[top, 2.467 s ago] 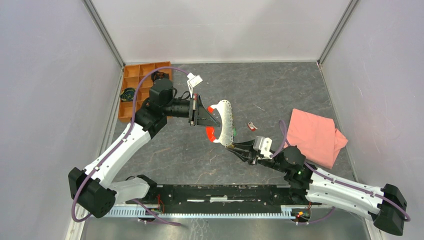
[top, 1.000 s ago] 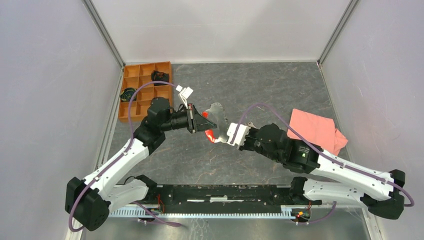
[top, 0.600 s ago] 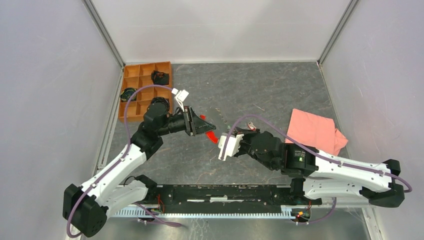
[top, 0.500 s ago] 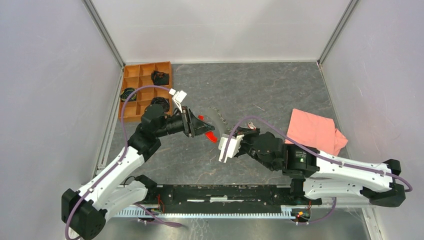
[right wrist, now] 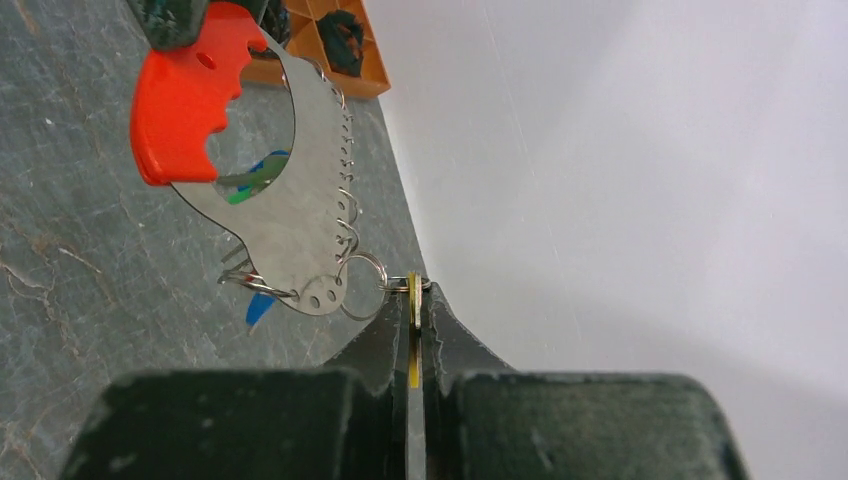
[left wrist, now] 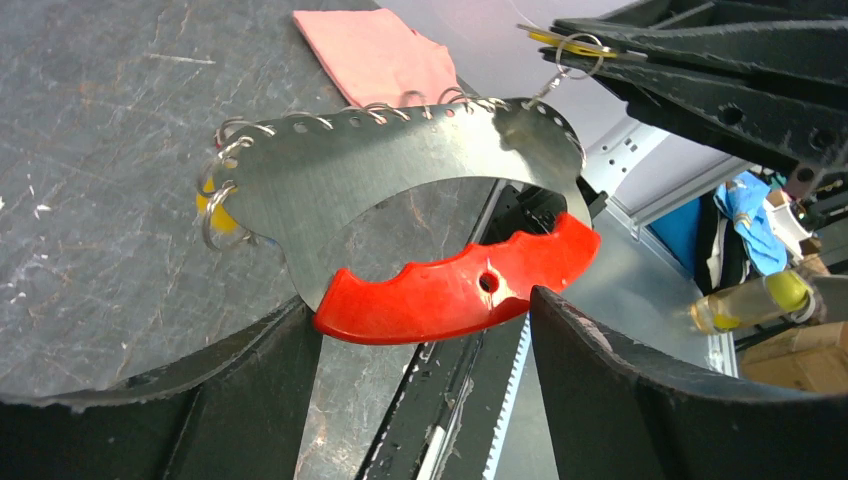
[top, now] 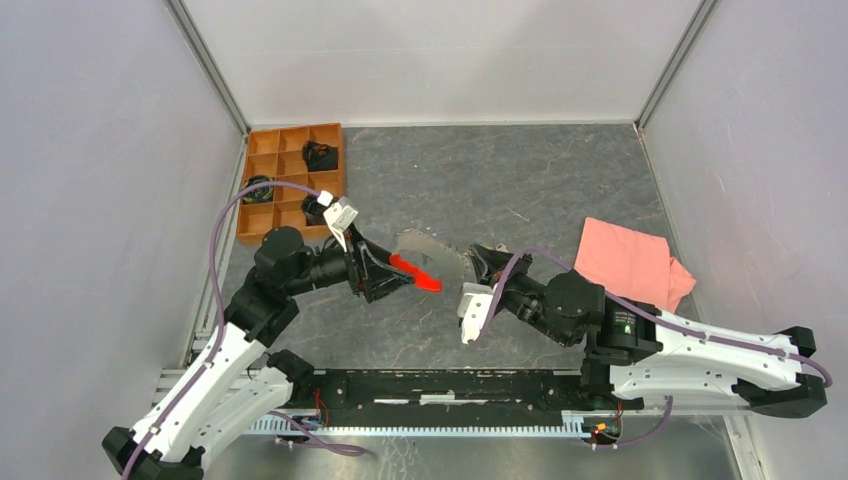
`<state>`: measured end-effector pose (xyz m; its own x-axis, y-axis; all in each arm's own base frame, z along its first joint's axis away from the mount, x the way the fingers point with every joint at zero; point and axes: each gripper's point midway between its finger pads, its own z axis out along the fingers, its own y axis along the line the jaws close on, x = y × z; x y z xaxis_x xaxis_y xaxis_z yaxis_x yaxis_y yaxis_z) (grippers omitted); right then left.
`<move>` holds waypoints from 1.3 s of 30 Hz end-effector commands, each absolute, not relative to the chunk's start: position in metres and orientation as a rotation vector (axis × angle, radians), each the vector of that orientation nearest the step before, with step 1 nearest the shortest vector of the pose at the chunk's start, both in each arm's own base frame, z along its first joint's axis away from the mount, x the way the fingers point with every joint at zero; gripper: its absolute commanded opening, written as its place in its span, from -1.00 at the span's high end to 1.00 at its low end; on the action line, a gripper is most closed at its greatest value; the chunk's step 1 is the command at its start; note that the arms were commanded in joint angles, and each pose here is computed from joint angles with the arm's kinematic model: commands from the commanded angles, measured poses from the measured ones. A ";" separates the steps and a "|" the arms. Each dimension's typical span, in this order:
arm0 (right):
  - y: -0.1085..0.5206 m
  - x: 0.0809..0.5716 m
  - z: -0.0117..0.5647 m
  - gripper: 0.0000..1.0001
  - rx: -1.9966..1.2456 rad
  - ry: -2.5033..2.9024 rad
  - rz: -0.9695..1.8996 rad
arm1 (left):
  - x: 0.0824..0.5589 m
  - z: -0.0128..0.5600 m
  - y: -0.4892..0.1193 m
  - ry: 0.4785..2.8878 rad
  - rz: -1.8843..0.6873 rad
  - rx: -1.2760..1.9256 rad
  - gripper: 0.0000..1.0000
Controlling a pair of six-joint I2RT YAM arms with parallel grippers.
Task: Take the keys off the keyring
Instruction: Pick up the key from the keyring, then remove the key from the keyring.
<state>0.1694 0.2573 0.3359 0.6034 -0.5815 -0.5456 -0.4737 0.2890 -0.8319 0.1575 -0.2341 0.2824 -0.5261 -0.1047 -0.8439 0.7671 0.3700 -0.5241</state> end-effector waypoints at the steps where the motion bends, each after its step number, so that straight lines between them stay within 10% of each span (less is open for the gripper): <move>1: 0.263 0.163 0.367 0.99 -1.275 0.900 -0.043 | 0.145 0.295 -0.233 1.631 -1.244 0.740 -0.62; 16: 0.268 0.141 0.385 0.99 -1.325 0.717 0.019 | 0.090 0.337 -0.229 1.343 -1.358 0.980 -0.60; 33: 0.280 0.065 0.413 0.99 -1.422 0.334 0.325 | 0.154 0.389 -0.220 1.135 -0.985 0.806 -0.49; 39: 0.280 0.051 0.424 0.99 -1.404 0.265 0.381 | 0.137 0.383 -0.244 1.095 -1.203 0.934 -0.44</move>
